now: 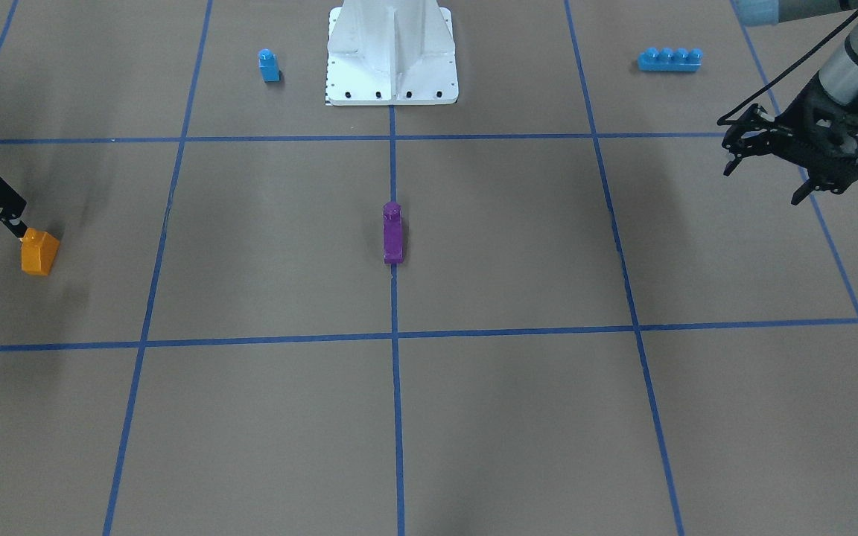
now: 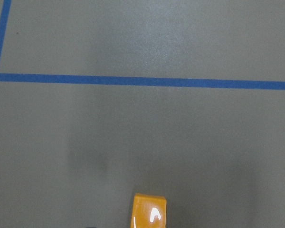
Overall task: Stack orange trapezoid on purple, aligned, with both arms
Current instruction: 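Lower the right gripper onto the orange block and close on it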
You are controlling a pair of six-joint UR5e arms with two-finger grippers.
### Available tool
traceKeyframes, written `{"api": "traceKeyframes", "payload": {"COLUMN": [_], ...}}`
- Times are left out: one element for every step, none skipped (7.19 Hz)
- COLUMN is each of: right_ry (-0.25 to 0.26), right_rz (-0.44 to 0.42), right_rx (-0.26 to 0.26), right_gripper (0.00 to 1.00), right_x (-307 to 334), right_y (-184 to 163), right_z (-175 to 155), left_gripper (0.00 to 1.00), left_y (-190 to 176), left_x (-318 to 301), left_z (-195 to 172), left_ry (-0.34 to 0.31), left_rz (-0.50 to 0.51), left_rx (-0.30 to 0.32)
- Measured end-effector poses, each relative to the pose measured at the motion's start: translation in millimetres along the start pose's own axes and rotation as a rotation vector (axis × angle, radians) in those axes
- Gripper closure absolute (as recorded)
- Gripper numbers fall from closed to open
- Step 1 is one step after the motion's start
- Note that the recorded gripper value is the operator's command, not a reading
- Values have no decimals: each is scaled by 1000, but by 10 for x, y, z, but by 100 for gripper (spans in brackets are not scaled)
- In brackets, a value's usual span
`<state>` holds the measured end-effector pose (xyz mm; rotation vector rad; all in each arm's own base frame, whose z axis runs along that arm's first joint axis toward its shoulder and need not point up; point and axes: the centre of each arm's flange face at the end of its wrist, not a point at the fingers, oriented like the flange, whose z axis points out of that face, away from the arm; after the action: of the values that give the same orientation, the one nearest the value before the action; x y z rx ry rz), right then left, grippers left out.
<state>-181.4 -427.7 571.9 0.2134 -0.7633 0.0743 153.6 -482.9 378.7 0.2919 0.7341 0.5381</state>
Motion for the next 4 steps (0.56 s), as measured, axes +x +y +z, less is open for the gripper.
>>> {"api": "traceKeyframes", "payload": {"right_ry": [-4,-17,-21,-18], "right_rz": [12,27,28,27], "right_rx": [6,10,12,11], "right_gripper": [12,13,15,15], "right_x": [-52,-110,-134,-115], "right_y": [32,94,159,204], "right_z": [97,201,301,357], "left_gripper": [1,1,1,1], "left_y": [3,4,4,3], "left_x": [-1,1,1,1], "left_z": [-4,-10,-10,-7], "left_ry": [0,0,0,0], "left_rz": [1,2,3,3], "left_rx": [1,2,3,2]}}
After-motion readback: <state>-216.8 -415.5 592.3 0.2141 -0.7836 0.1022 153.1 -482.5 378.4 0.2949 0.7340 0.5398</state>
